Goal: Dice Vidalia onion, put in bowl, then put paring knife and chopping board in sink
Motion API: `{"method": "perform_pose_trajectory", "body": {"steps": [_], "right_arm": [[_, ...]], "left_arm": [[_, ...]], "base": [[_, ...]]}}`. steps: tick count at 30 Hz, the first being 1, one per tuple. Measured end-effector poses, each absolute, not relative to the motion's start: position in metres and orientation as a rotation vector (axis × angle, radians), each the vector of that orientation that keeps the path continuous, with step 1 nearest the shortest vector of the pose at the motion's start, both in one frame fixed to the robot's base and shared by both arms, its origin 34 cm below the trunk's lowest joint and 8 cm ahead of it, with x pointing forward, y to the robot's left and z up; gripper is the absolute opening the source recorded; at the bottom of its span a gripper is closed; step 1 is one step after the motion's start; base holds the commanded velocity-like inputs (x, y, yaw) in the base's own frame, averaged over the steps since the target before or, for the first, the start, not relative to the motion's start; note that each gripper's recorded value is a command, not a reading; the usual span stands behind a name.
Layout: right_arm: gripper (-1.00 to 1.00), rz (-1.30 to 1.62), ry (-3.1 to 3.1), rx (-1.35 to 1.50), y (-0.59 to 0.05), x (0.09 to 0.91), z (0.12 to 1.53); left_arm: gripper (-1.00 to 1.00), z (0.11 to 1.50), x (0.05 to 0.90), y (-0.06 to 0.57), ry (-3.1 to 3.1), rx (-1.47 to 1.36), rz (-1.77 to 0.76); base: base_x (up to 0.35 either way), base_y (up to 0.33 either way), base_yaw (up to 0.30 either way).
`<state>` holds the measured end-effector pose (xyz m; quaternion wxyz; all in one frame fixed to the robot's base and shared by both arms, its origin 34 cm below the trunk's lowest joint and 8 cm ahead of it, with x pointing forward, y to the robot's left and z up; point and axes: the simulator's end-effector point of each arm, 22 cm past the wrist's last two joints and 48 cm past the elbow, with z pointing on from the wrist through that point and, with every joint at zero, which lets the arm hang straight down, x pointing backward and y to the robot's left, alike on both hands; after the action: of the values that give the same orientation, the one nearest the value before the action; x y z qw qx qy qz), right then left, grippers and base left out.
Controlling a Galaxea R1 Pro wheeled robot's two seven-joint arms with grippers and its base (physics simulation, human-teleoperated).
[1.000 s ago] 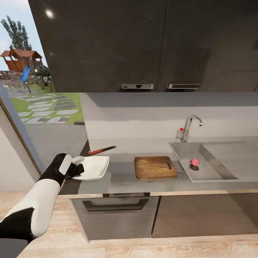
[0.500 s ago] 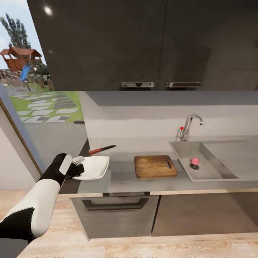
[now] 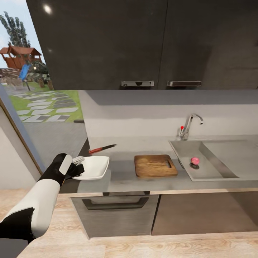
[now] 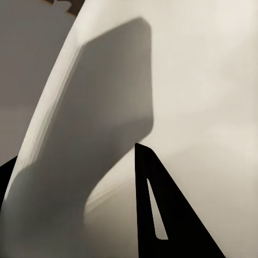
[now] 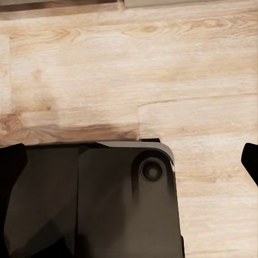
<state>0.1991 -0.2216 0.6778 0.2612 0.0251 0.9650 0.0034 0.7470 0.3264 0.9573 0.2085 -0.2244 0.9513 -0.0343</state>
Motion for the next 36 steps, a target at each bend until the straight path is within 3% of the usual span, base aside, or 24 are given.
{"method": "perform_pose_trajectory", "body": {"steps": [36], "right_arm": [[1.0,0.009,2.628,0.07,-0.2217,0.1933,0.6765]], "left_arm": [[-1.0,0.9513,0.7492,0.3245,2.647,-0.636,-0.112]], "base": [[0.015,0.0,0.0]]}}
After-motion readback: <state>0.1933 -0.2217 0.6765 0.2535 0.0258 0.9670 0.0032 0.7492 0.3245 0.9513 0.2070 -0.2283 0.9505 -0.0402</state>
